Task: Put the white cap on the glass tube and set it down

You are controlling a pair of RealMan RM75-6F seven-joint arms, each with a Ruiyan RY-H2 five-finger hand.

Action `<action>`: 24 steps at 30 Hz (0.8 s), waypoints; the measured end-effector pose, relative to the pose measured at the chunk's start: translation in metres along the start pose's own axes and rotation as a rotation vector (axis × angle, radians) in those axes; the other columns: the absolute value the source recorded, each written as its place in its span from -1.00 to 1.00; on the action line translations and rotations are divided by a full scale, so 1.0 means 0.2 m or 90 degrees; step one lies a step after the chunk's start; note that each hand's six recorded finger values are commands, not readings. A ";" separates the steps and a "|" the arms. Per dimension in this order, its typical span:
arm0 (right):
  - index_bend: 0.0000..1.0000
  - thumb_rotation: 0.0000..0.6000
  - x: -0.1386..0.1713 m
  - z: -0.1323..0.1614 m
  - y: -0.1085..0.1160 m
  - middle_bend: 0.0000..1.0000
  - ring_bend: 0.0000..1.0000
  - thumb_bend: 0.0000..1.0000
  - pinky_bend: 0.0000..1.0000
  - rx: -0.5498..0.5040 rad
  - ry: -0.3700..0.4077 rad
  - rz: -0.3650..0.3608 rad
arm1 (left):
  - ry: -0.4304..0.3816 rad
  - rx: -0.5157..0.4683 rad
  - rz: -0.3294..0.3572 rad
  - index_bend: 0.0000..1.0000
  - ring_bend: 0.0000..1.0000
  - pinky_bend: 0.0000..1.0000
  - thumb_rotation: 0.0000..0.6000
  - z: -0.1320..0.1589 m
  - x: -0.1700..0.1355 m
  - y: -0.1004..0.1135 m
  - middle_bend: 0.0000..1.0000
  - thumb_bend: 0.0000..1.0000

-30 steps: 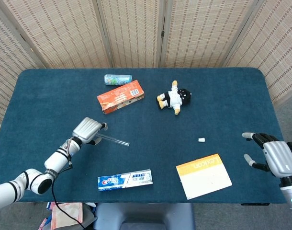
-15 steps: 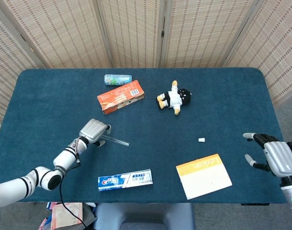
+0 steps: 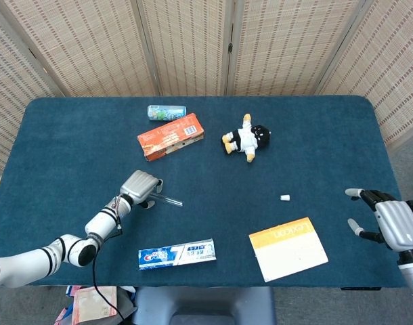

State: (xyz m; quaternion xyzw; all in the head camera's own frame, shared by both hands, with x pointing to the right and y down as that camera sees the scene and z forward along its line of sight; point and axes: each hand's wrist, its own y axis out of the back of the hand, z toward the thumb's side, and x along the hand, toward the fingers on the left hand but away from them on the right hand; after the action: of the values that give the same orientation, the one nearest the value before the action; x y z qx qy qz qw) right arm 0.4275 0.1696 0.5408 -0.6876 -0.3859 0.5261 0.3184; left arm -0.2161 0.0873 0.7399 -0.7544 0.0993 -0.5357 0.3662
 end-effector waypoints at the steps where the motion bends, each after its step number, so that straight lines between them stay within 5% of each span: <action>1: -0.48 1.00 0.00 0.00 0.00 -0.26 -0.42 -0.43 -0.33 0.000 -0.001 0.000 | 0.001 -0.001 -0.001 -0.12 1.00 1.00 1.00 0.00 0.00 0.00 1.00 -0.46; 24: -0.48 1.00 0.01 -0.03 0.00 -0.26 -0.42 -0.43 -0.33 -0.002 -0.007 0.000 | 0.011 0.000 -0.028 -0.06 1.00 1.00 1.00 0.05 0.07 -0.04 1.00 -0.36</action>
State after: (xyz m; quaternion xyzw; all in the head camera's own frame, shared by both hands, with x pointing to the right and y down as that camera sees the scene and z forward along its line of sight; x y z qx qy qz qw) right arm 0.4330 0.1706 0.5416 -0.6852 -0.3885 0.5294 0.3150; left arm -0.2042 0.0892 0.7545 -0.7514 0.0857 -0.5505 0.3535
